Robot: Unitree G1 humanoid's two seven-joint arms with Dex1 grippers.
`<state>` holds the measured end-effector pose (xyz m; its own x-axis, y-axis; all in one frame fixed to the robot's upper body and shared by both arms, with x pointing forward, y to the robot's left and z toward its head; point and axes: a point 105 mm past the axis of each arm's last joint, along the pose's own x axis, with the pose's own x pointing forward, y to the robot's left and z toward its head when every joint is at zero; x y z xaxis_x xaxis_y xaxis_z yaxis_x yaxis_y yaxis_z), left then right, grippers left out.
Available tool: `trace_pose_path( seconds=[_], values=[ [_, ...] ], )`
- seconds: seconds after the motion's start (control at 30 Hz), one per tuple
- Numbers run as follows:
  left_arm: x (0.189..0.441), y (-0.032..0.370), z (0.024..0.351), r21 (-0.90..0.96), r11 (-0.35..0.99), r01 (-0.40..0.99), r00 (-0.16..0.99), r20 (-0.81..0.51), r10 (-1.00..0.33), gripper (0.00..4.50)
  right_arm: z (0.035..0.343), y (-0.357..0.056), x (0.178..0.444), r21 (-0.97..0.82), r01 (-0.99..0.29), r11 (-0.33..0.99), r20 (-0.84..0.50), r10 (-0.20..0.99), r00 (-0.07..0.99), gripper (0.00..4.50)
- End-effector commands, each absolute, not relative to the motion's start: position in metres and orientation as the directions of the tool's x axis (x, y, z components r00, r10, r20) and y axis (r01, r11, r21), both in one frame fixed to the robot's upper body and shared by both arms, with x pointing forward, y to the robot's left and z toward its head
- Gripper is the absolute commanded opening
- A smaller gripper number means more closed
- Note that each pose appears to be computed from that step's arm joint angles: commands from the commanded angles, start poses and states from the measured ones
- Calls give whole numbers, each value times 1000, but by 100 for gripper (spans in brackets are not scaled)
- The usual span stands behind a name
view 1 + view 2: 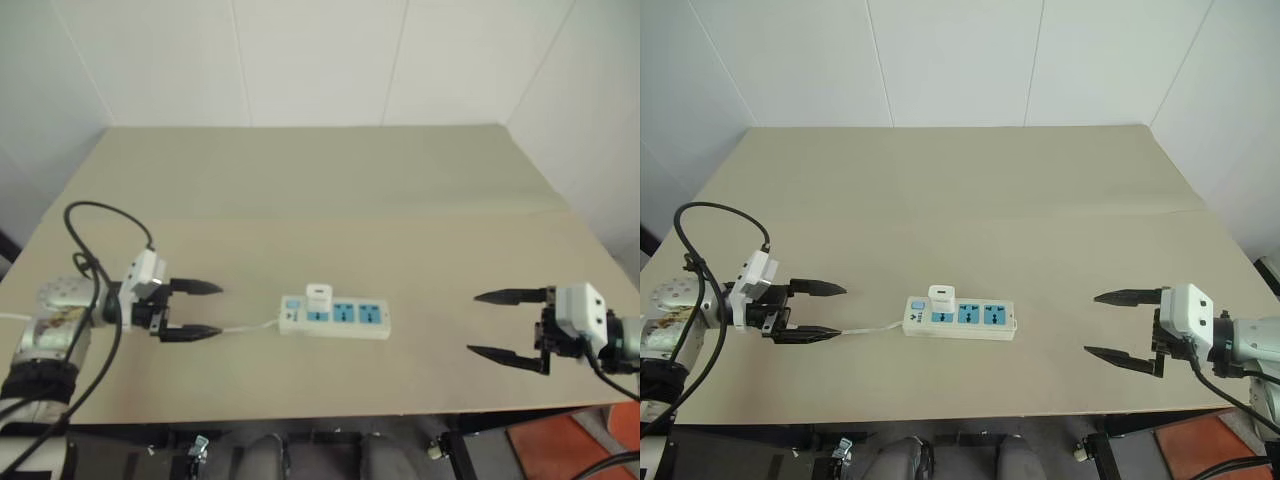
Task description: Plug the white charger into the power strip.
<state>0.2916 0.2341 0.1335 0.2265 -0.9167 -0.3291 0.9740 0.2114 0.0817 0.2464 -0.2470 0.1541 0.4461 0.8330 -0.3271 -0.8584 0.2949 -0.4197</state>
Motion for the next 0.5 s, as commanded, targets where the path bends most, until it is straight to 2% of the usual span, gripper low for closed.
trace_pose_path(
  seconds=[0.03, 0.5],
  values=[
    [293, 234, 145, 119, 204, 972, 232, -317, -920, 449, 162, -247, 245, -469, -834, 289, -311, 831, 462, 450],
    [294, 236, 144, 120, 202, 972, 231, -322, -918, 449, 162, -249, 244, -477, -830, 289, -312, 827, 468, 450]
  ],
)
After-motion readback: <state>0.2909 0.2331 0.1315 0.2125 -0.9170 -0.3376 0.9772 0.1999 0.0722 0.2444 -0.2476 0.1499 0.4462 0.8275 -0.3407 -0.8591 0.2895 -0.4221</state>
